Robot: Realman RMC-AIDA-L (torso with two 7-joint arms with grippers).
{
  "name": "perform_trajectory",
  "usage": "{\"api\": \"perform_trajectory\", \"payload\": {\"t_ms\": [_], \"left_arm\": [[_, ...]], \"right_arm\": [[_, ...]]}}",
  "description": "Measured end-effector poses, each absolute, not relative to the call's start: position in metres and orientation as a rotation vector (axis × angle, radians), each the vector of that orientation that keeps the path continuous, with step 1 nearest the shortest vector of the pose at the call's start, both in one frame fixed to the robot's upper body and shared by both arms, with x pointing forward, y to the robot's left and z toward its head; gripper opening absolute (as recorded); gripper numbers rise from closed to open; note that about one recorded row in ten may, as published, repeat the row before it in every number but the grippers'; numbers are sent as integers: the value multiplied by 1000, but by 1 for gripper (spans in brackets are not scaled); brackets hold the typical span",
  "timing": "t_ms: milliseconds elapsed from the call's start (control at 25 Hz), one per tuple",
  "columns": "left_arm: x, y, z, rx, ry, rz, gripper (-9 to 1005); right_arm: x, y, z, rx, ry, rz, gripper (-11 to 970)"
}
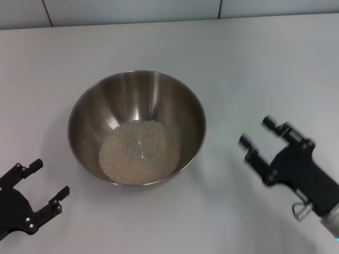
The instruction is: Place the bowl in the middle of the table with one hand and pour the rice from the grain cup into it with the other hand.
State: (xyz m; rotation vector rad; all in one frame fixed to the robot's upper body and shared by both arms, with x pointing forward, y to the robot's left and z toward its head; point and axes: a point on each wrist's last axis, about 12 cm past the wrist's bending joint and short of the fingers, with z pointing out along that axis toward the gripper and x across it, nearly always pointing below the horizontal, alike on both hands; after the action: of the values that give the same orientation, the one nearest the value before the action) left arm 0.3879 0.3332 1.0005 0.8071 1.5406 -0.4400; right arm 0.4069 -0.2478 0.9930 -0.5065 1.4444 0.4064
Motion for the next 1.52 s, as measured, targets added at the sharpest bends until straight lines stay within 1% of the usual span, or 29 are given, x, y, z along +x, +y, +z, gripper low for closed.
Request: {"api": "perform_trajectory", "payload": {"t_ms": [160,360,1520], "left_arm": [[384,333,1001,815,1535,-456,755],[380,332,1001,827,1525,-477,755],[379,330,1001,838,1523,-493,755]], "right_arm": [[402,-256,988,-711,1497,636,613],[403,-251,984,-777,1518,668,782],[408,-249,985,-776,1510,658,783]]}}
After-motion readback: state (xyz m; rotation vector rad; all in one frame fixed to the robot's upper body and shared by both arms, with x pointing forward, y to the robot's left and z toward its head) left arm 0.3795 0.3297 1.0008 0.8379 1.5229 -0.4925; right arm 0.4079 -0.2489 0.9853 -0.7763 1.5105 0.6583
